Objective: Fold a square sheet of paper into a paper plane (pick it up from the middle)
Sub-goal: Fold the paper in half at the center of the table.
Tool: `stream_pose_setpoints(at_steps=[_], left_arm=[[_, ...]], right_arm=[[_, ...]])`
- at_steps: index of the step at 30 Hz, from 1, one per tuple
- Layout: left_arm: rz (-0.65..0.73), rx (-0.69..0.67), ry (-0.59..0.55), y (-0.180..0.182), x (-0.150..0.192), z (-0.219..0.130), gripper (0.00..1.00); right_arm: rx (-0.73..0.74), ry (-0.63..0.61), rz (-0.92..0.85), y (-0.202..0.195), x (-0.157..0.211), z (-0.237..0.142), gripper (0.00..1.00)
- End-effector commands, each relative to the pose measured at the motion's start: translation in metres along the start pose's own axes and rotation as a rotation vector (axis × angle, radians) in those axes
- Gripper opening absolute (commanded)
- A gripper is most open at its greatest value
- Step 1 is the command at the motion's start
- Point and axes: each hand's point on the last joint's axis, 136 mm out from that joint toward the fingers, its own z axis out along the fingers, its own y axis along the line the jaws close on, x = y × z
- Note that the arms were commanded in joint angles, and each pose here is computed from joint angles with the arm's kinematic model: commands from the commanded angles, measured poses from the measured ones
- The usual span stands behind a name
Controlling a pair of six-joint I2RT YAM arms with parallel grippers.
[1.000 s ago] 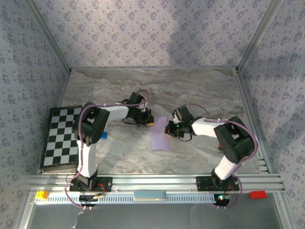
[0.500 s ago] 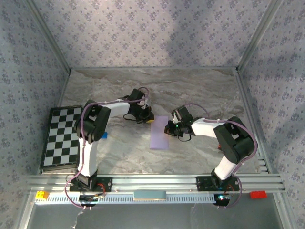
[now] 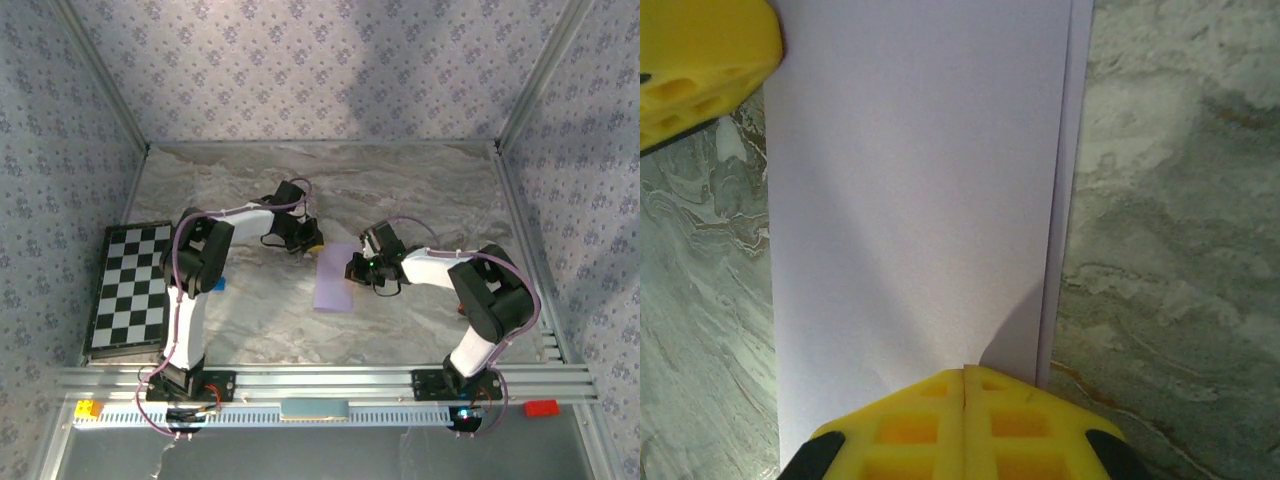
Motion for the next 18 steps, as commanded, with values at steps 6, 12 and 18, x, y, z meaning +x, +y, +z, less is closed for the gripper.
stream_pose_setpoints(at_steps=[6, 12, 18], left_arm=[[-0.076, -0.113, -0.127, 0.036, -0.039, 0.000, 0.09], [-0.108, -0.134, -0.149, 0.035, -0.045, -0.003, 0.09], [-0.068, -0.067, -0.173, 0.008, -0.043, -0.022, 0.09]], right_arm=[[0.275, 0.187, 0.070, -0.075, 0.062, -0.001, 0.00], [0.272, 0.187, 0.064, -0.074, 0.062, -0.001, 0.00], [0.269, 0.186, 0.053, -0.074, 0.061, -0.003, 0.00]])
